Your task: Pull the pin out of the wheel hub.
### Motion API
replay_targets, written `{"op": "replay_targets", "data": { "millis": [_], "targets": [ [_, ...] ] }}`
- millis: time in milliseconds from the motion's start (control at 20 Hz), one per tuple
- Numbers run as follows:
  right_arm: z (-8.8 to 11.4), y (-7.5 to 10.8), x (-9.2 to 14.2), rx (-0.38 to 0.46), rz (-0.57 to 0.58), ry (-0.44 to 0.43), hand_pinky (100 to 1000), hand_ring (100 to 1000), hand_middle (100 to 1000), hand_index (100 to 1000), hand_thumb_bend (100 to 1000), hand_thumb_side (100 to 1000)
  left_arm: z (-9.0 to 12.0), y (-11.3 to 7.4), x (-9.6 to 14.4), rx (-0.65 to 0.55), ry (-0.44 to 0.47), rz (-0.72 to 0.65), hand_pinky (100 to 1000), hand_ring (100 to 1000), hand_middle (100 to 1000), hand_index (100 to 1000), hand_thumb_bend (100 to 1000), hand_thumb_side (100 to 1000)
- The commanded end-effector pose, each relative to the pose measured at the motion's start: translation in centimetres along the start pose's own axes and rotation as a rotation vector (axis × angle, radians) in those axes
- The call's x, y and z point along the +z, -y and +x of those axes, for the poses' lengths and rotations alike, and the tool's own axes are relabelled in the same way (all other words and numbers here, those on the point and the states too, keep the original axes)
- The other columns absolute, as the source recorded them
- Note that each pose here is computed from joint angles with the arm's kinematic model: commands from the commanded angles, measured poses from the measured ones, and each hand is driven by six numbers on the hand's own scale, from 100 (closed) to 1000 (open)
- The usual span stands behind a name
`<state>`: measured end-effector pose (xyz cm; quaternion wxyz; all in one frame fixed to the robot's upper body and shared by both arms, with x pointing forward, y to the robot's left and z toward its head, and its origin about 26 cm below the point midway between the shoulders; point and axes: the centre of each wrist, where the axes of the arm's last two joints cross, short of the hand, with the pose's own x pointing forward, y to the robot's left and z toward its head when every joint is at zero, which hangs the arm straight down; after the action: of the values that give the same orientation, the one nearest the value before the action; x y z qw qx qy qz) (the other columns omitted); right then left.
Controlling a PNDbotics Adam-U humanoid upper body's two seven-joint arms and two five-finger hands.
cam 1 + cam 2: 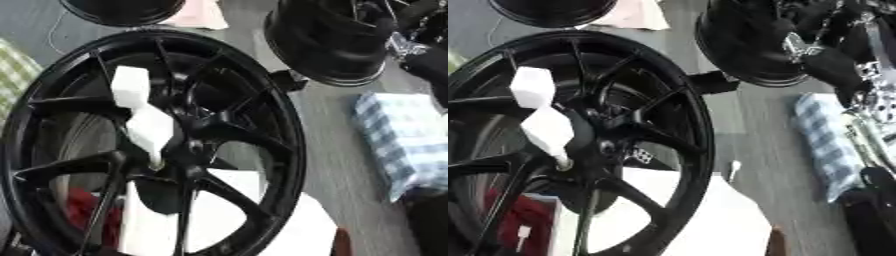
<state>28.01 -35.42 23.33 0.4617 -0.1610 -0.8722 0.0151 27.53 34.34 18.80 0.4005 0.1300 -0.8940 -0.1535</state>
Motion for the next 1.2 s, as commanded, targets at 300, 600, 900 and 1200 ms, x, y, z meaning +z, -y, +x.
{"op": "replay_targets", "data": {
  "millis": [300, 600, 900, 1200],
  "targets": [
    [1.0, 1.0, -0.2, 0.062, -0.005, 0.03, 626, 579, 453, 546, 390, 100, 2.3, -2.9, -1.9, -0.292, 0.166, -0.237, 855, 674, 610, 784, 100, 644],
    [0.9, 1.4, 0.1, 0.091, -0.012, 0.028, 627, 579, 454, 546, 391, 100, 4.2, -1.7, -4.7, -0.441, 0.271, -0.504, 848, 707, 638, 800, 100, 618],
    [0.8, 1.3, 0.1, 0.081, -0.01, 0.027, 627, 579, 454, 546, 391, 100, 6.5, -3.7, -6.5, -0.692, 0.287, -0.678, 849, 745, 675, 832, 100, 617],
    [0.9, 1.0, -0.1, 0.074, 0.009, 0.025, 627, 579, 451, 546, 390, 100, 9.1, -3.2, -8.8, -0.914, 0.371, -0.917, 846, 755, 691, 833, 100, 625]
  ]
}}
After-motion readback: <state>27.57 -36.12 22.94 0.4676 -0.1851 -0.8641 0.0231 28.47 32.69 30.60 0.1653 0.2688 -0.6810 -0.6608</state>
